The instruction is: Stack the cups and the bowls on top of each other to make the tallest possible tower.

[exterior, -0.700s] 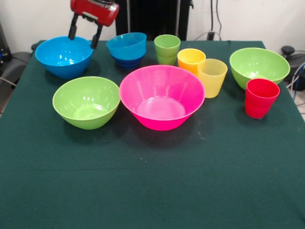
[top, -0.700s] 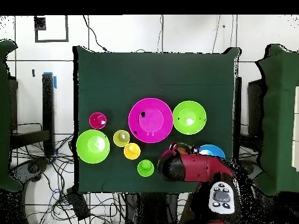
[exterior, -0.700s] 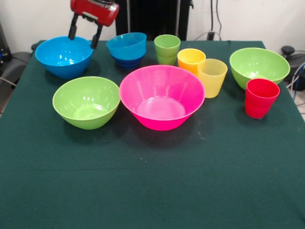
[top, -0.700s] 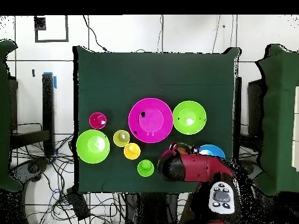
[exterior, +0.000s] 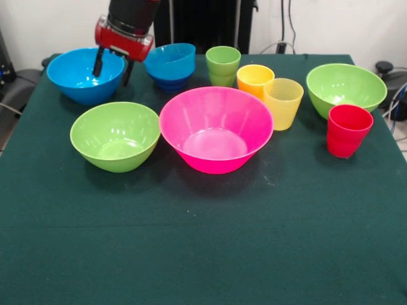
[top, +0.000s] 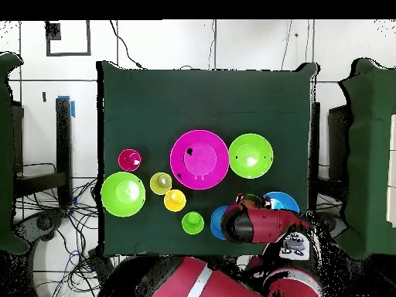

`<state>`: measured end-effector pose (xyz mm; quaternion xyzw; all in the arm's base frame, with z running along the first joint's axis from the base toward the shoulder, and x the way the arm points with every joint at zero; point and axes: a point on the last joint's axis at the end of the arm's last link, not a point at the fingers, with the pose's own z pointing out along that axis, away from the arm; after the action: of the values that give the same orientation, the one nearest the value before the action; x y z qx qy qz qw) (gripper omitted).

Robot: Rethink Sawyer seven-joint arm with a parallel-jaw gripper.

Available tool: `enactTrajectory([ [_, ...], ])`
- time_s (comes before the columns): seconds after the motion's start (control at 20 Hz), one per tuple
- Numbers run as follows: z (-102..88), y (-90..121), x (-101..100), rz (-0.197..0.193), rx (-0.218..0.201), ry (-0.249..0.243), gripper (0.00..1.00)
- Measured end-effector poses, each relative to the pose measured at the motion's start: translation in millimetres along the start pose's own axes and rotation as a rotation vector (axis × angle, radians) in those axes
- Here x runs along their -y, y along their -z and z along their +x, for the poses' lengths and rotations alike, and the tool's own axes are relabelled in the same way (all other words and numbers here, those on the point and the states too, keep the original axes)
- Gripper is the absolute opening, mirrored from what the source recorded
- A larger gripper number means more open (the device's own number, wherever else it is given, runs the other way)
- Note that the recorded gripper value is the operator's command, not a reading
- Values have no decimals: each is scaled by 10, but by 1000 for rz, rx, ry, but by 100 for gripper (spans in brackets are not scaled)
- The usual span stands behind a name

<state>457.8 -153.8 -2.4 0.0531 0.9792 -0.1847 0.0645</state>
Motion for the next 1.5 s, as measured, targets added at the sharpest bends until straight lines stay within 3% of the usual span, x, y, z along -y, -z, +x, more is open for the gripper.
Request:
enactTrajectory([
  [0.35, 240, -275, -33, -20, 2, 5, 100],
  [0.75, 411, -435, -23, -31, -18, -5, 100],
  [1.5, 441, -458, -5, -31, -25, -10, 100],
])
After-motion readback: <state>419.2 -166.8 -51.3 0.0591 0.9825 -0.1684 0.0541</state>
